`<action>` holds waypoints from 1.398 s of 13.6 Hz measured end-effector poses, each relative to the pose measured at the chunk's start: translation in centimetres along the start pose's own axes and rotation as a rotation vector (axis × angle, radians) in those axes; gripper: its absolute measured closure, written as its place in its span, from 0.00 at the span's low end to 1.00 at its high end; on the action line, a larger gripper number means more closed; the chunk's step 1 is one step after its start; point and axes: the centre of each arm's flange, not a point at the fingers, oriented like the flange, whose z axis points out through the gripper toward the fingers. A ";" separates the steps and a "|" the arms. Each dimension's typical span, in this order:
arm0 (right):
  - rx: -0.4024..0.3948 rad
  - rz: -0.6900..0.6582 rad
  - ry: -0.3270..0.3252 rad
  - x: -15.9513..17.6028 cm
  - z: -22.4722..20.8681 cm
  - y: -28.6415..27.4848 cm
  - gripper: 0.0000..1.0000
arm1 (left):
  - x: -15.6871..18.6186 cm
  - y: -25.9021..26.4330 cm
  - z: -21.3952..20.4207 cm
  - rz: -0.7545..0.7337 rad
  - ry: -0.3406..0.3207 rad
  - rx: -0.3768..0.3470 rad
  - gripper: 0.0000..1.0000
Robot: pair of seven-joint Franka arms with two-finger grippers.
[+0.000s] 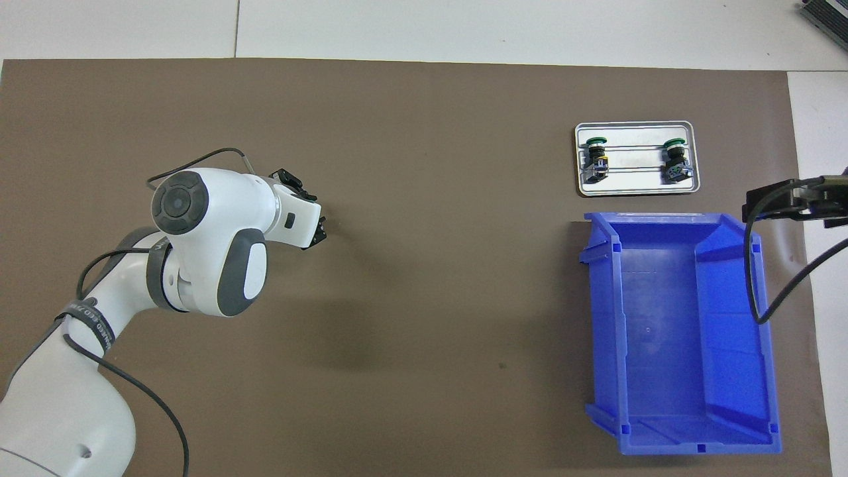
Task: Place and press button with both arms
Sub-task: 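Lift the button with the left gripper and pull it back toward the left arm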
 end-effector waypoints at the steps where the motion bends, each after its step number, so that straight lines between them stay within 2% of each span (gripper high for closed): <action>1: 0.000 0.000 0.000 0.0 0.0 0.0 0.00 | -0.3 -0.3 -0.7 -0.003 0.000 -0.004 0.59; 3: 0.000 0.000 0.000 0.0 0.0 0.0 0.00 | -1.5 -1.2 -1.8 -0.015 0.015 -0.024 0.59; 7: 0.000 0.000 0.000 0.0 0.0 0.0 0.00 | -4.7 -4.5 -4.9 -0.066 0.118 -0.120 0.59; 10: 0.000 0.000 0.000 0.0 0.0 0.0 0.00 | -7.2 -7.0 -7.6 -0.081 0.149 -0.172 0.59; 14: 0.000 0.000 0.000 0.0 0.0 0.0 0.00 | -11.6 -8.7 -9.5 -0.099 0.277 -0.244 0.59; 19: 0.000 0.000 0.000 0.0 0.0 0.0 0.00 | -16.2 -9.9 -11.2 -0.066 0.322 -0.281 0.59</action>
